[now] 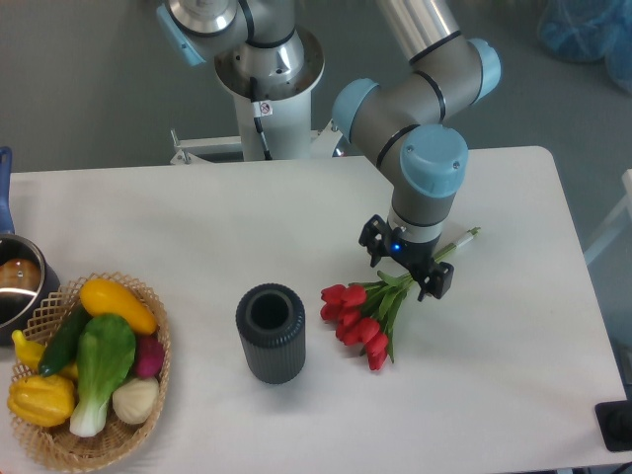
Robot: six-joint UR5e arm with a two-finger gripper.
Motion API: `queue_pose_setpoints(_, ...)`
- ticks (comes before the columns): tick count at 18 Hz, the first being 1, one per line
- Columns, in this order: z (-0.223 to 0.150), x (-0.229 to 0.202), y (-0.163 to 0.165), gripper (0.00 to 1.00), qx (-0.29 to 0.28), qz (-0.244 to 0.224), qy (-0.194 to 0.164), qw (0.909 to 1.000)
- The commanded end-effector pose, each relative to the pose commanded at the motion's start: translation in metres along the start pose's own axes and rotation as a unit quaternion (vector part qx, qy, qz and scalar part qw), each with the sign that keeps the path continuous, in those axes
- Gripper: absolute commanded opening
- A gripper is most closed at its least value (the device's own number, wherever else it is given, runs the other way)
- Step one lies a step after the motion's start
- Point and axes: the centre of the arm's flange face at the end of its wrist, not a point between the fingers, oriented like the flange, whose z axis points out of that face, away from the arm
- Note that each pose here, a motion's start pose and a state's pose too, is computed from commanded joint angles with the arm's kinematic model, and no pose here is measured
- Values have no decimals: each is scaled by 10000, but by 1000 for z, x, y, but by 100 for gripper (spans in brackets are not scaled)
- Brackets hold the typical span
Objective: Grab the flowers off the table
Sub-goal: 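Hover the open gripper above the red tulip stems, then lower the gripper onto the tulip stems and close it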
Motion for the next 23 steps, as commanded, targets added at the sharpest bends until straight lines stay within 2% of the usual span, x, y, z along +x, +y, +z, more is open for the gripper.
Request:
queue_pose_setpoints(5, -8, -11, -3, 100, 26, 6, -111, 9999)
queue_pose_setpoints(10, 7, -25, -11, 100, 33, 27, -69, 10000)
queue_pose_setpoints(14, 27, -22, -22, 100, 11, 80, 90, 9999)
queue_pose_setpoints(23, 30, -9, -45, 99, -40, 217, 103, 9997)
